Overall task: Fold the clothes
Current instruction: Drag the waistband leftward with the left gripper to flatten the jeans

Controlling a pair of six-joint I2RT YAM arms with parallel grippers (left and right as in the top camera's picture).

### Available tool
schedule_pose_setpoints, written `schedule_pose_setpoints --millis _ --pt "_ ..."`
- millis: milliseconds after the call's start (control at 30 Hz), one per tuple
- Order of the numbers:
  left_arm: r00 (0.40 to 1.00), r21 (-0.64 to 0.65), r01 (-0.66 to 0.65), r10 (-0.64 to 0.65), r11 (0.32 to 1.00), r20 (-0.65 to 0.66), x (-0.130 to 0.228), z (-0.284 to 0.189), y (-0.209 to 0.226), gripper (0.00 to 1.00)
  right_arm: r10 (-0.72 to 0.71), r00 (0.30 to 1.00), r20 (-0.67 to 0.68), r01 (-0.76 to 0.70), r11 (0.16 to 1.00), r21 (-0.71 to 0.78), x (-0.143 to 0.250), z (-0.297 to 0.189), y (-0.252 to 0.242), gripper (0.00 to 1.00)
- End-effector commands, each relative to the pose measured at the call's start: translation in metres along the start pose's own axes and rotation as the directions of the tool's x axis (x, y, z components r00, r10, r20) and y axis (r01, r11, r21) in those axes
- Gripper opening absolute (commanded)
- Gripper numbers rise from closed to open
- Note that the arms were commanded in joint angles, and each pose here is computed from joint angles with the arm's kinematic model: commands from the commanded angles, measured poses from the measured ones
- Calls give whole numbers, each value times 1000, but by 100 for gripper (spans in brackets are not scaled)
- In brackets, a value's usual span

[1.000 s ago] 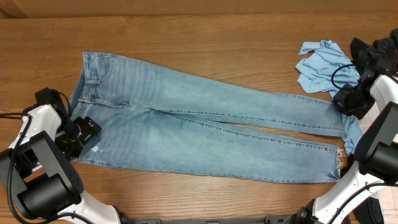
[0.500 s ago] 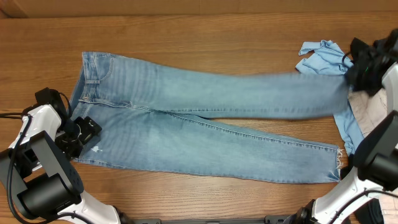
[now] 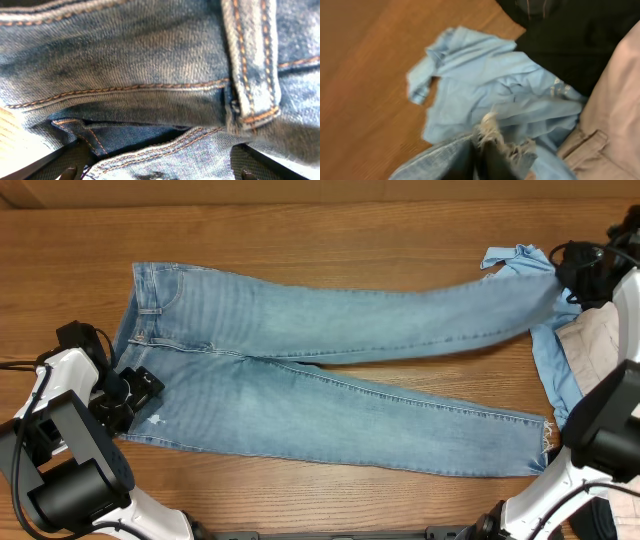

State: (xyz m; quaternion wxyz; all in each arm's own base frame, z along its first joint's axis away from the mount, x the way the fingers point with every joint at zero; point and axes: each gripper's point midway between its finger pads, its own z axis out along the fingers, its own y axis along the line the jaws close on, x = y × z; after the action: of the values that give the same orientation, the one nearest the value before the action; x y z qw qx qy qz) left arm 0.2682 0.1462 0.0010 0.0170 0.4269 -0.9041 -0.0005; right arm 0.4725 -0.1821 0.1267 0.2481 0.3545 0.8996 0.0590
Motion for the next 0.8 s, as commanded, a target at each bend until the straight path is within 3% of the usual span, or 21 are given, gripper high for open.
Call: schedule_pose_setpoints --millis 0,133,333,533,600,767 --pt "999 -4 -32 32 999 -1 -4 3 0 95 9 1000 -13 -8 999 49 2 9 -10 31" --pt "999 -3 -36 36 999 3 -6 2 0 96 10 1000 -6 -9 997 77 2 -3 -14 39" --pt "998 7 -51 51 999 42 -15 -21 -3 96 4 1000 8 -4 998 66 4 -42 -6 40" --pt "966 105 -115 87 988 244 -39 -92 -27 96 -20 1000 -7 20 998 54 22 -87 8 40" --pt "903 205 -291 198 934 381 -43 -127 -66 87 -36 997 -67 37 999 25 42 -98 19 39" --pt "805 242 -505 352 828 477 -30 -139 -127 62 -68 984 -168 75 997 36 74 -101 28 38"
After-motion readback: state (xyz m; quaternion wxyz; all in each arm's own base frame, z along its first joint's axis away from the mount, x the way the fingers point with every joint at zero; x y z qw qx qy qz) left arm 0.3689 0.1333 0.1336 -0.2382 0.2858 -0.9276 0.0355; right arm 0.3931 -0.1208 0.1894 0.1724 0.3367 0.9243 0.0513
